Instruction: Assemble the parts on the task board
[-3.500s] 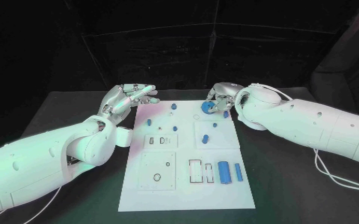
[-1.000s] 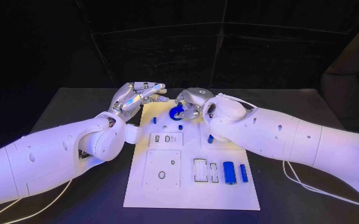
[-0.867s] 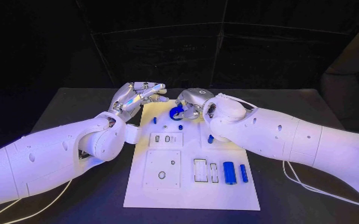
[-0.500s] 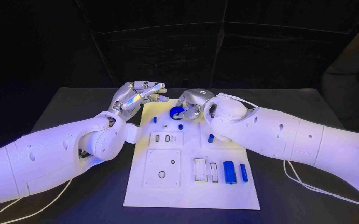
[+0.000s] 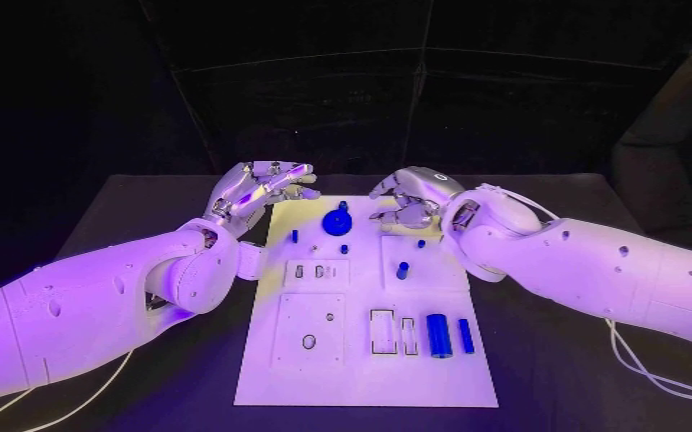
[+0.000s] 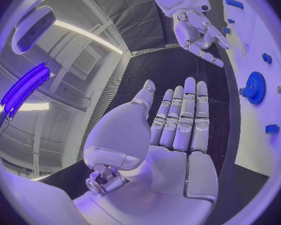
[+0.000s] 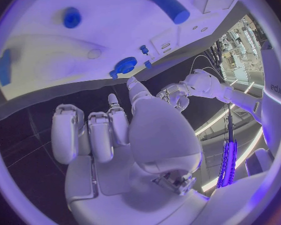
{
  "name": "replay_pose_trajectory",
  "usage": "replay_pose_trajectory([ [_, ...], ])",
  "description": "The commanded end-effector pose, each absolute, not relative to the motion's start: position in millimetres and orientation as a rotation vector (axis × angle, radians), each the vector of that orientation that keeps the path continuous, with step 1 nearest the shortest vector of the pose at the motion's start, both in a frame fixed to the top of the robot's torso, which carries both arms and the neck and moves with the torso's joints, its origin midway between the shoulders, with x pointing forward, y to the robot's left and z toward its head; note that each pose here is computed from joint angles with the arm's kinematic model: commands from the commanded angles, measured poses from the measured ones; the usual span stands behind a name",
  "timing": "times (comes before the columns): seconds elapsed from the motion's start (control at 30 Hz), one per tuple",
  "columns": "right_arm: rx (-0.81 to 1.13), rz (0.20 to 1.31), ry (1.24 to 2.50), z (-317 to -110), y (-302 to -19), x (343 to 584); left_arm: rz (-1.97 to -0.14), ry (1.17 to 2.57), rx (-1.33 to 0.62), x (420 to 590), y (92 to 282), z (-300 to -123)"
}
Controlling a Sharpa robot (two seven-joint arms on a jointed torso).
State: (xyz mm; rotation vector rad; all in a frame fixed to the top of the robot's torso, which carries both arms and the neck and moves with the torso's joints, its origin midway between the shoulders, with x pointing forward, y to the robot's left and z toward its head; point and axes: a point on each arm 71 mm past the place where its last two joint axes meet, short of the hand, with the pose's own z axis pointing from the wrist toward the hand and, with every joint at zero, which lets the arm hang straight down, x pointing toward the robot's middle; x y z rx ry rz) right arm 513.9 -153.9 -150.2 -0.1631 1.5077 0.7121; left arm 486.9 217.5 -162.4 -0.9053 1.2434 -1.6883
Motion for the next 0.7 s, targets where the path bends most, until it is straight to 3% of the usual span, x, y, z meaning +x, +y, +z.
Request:
replay_pose_trajectory([
  [0.03,-0.098,0.846,1.504,-146,-176,510,-1.703,1.24,-0.896,487.0,217.2,-161.1],
  [0.37,-0.041,0.809,1.517,-146,-237,510,-1.703,1.241,-0.896,489.9,216.2,-162.3],
  [0.7,-0.022,0.775,1.532,-152,-259,515,-1.699,1.241,-0.897,492.1,216.9,-163.6],
])
